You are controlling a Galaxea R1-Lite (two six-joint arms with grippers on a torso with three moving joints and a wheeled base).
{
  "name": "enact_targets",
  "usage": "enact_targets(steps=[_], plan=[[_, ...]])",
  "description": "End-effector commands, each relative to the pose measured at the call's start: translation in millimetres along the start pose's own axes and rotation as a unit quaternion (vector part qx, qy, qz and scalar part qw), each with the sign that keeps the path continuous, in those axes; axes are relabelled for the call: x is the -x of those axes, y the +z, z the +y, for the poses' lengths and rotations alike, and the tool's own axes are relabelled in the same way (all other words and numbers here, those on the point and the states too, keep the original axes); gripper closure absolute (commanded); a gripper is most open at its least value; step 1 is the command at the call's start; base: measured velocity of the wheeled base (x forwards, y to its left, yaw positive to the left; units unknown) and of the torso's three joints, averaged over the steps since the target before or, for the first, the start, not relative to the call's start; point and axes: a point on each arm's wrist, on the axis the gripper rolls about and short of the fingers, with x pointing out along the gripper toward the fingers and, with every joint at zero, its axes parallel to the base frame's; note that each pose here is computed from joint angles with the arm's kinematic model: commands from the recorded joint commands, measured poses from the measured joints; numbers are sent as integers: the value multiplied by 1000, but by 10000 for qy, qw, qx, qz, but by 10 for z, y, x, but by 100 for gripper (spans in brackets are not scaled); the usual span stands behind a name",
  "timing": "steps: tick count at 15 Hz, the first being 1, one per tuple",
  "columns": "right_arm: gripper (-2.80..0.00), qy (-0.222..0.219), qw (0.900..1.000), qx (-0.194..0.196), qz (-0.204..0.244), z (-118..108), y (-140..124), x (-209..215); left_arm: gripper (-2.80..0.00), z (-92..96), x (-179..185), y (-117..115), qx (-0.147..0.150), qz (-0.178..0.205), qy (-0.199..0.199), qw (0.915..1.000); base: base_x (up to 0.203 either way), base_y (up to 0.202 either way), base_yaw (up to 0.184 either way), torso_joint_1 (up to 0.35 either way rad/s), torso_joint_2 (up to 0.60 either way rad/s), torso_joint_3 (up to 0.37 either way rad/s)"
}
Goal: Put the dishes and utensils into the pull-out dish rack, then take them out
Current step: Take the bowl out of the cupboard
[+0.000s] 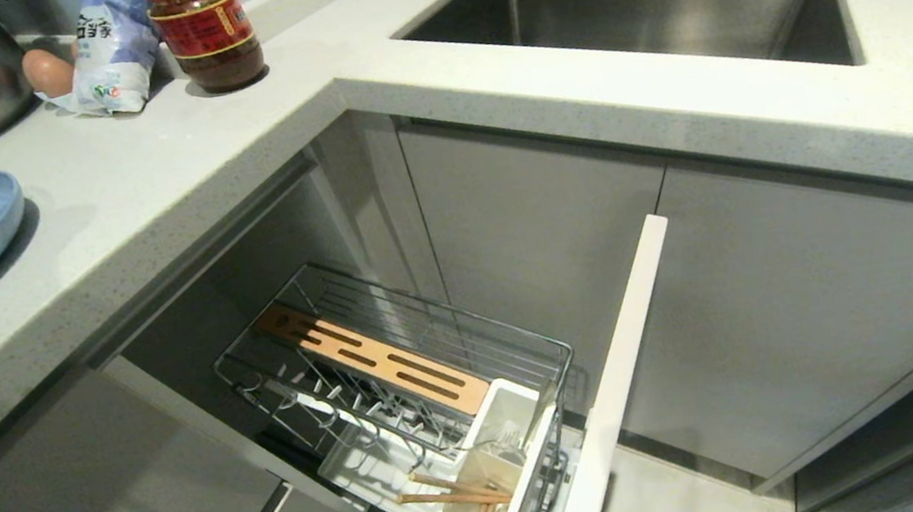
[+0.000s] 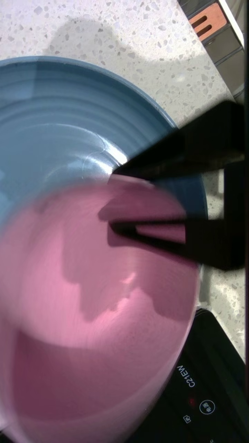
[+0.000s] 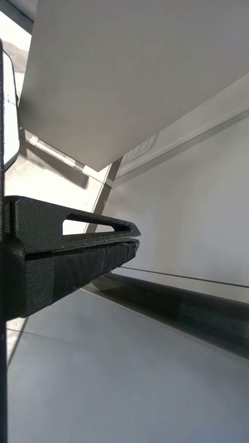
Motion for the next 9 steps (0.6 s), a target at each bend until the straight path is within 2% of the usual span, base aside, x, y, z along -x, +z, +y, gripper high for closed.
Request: enact_targets(steps=[1,6,8,9], plan=[[0,1,10000,-5,-21,0,0,3,-280,2,-12,-2,6,30,24,10000,0,0,0,0,0,0],[0,1,10000,-5,-23,0,-1,3,-280,33,39,18,120,-155,59,9998,0,0,0,0,0,0],[0,7,10000,-5,-22,-1,0,3,-280,71,188,29,248,-487,15,9985,0,0,0,0,0,0],[0,1,10000,-5,-23,0,-1,3,-280,96,297,28,417,-723,-42,9965,0,0,0,0,0,0]])
